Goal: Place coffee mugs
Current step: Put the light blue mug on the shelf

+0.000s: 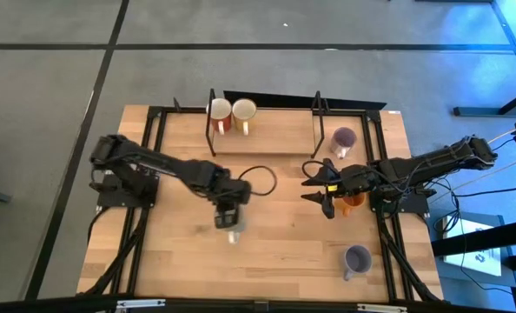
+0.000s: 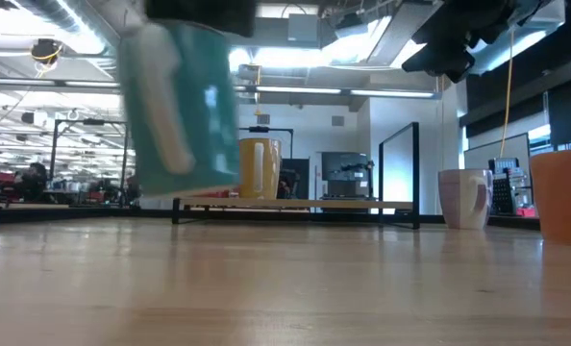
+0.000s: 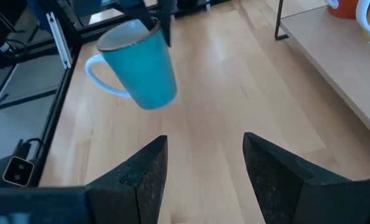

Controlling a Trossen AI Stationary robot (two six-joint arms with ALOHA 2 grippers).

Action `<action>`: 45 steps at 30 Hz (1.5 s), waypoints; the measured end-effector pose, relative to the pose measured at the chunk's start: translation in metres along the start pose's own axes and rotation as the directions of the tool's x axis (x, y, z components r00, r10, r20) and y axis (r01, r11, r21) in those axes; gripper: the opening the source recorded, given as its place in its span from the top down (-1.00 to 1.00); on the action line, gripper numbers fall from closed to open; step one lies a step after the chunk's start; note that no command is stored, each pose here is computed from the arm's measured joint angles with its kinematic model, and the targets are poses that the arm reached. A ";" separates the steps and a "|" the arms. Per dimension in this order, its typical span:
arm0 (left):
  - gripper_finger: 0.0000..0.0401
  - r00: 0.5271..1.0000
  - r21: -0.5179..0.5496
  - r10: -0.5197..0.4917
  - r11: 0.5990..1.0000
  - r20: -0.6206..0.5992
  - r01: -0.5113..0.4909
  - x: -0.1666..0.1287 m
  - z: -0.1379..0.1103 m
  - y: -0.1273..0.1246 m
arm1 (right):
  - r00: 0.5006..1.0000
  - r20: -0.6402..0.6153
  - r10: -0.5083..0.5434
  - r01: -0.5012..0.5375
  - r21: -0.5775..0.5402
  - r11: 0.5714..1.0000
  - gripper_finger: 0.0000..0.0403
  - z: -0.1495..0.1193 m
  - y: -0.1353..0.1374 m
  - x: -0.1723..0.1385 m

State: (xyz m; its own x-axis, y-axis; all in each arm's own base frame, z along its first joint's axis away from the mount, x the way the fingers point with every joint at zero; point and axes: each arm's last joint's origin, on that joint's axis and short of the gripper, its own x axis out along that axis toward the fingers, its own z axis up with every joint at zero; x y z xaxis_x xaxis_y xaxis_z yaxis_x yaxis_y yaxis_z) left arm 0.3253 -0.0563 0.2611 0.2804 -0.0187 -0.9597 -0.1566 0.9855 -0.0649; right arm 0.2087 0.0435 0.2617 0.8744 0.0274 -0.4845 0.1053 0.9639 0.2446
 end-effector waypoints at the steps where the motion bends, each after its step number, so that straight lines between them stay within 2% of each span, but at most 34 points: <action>1: 0.90 1.000 -0.002 0.000 1.000 -0.001 0.000 0.002 0.007 0.002 | 1.000 -0.004 -0.001 0.001 -0.008 1.000 0.02 0.000 0.000 0.000; 10: 0.90 1.000 0.048 -0.025 0.999 -0.005 0.025 0.025 0.060 0.006 | 0.999 -0.025 -0.034 0.031 -0.114 0.993 0.02 -0.003 -0.002 0.000; 14: 0.90 1.000 0.037 0.002 0.999 -0.025 -0.001 0.042 0.076 0.015 | 0.996 -0.042 -0.075 0.068 -0.142 0.987 0.02 -0.005 -0.004 0.000; 21: 0.90 0.999 -0.022 0.009 1.000 -0.042 -0.010 0.060 0.093 0.027 | 0.986 -0.105 -0.131 0.117 -0.137 0.984 0.02 -0.012 -0.008 -0.001; 27: 0.84 0.999 -0.032 0.000 1.000 -0.038 -0.001 0.060 0.094 0.029 | 0.983 -0.122 -0.139 0.121 -0.143 0.982 0.02 -0.014 -0.008 -0.001; 35: 0.42 1.000 -0.005 -0.012 1.000 -0.006 0.012 0.044 0.099 0.026 | 0.985 -0.116 -0.125 0.109 -0.135 0.985 0.02 -0.013 -0.008 -0.001; 39: 0.37 1.000 0.017 -0.012 1.000 -0.006 0.012 0.029 0.102 0.025 | 0.988 -0.100 -0.118 0.107 -0.107 0.988 0.02 -0.012 -0.007 -0.001; 45: 0.38 0.993 0.145 -0.034 0.989 0.113 0.017 -0.028 0.093 0.011 | 0.996 -0.029 -0.080 0.078 -0.067 0.995 0.02 -0.004 -0.004 0.000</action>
State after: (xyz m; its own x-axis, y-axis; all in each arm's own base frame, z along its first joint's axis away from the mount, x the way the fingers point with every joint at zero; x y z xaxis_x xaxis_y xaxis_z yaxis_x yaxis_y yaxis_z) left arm 0.4038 -0.0294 0.3126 0.3909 -0.0328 -0.9198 -0.0126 0.9991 -0.0410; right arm 0.2066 0.0411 0.2568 0.8492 -0.0421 -0.5264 0.1412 0.9786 0.1495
